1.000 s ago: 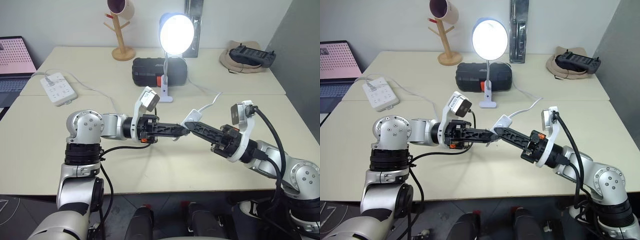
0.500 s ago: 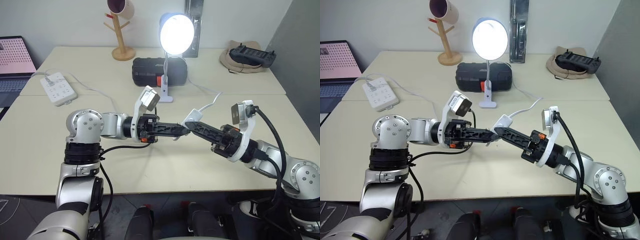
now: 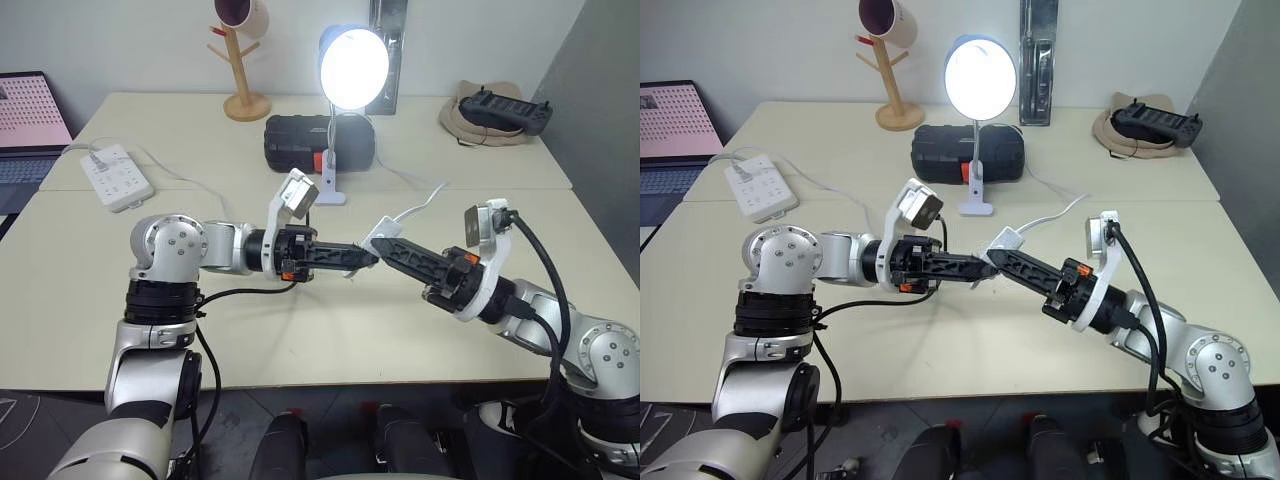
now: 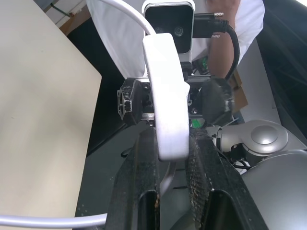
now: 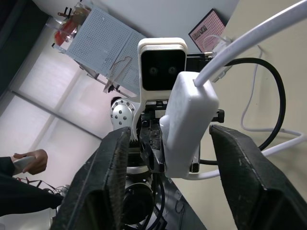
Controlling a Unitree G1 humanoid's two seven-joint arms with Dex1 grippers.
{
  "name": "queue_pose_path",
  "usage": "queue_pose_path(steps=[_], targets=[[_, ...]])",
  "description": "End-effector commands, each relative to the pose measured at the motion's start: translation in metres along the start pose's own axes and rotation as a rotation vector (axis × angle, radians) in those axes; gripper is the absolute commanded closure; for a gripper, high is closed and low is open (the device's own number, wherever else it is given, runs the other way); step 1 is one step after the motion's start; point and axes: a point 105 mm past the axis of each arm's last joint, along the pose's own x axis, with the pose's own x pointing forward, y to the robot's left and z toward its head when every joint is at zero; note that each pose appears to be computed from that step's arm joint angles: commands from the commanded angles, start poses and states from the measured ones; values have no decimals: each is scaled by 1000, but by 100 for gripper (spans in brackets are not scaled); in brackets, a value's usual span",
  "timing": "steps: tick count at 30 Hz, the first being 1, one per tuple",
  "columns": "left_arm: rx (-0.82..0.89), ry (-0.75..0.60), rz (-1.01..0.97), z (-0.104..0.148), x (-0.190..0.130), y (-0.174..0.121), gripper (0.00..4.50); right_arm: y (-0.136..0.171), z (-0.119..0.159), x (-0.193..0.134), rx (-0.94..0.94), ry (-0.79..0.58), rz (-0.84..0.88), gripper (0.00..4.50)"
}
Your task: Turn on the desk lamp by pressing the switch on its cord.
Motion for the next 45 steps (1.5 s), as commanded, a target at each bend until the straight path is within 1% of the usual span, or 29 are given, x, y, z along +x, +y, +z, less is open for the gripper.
queue_pose_path(steps=[1,3,5,7,8,9,10,12,15,16,18,22,24,25,28,29,30,32,33,34,36,39,41,42,43,45], targets=[[68,7,5,10,-4,-6,410,17,2,-7,-33,-5,42,85],[87,8,24,12,-6,-4,410,16,1,-13,-41,1,27,36],[150,4,91,20,-16,8,410,7,-2,-27,-109,11,-60,0],[308,58,206,29,-29,26,410,-8,1,-38,-291,37,-229,0],[369,98,247,32,-34,34,410,-13,2,-40,-388,62,-285,0],[481,169,304,33,-39,46,410,-16,4,-39,-476,70,-332,0],[554,228,333,32,-43,54,410,-18,6,-38,-528,72,-355,0],[650,297,372,37,-46,67,410,-21,7,-34,-638,71,-398,0],[812,399,443,44,-46,89,410,-35,-1,-32,-802,121,-489,0],[916,487,498,45,-47,102,410,-41,-3,-33,-836,122,-522,0],[1002,581,534,44,-45,117,410,-49,-6,-32,-871,118,-554,0],[1074,661,553,41,-45,131,410,-54,-10,-30,-889,111,-560,0],[1073,655,555,40,-42,135,410,-58,-14,-30,-882,109,-564,0],[1064,653,547,40,-40,135,339,-59,-15,-31,-878,107,-569,0],[1064,656,530,42,-41,133,278,-62,-17,-35,-865,96,-586,0],[1066,656,530,43,-42,132,268,-62,-17,-35,-863,93,-588,0],[1066,652,529,44,-43,131,240,-62,-17,-36,-860,89,-591,0],[1070,641,529,50,-51,123,207,-62,-18,-37,-864,98,-587,0],[1071,635,523,52,-55,119,170,-62,-17,-38,-869,103,-586,0],[1071,631,518,54,-58,116,155,-62,-16,-39,-873,107,-586,0],[1060,581,509,63,-63,104,115,-64,-12,-44,-888,121,-589,0],[1043,502,510,76,-78,83,44,-63,-7,-48,-908,148,-579,0],[1031,464,520,81,-88,71,10,-62,-5,-49,-917,158,-573,0],[1023,433,532,83,-95,64,4,-62,-2,-51,-921,162,-574,0],[1005,376,559,85,-104,53,4,-62,0,-53,-929,171,-577,0],[994,282,657,81,-121,44,4,-63,2,-57,-937,185,-581,0]])
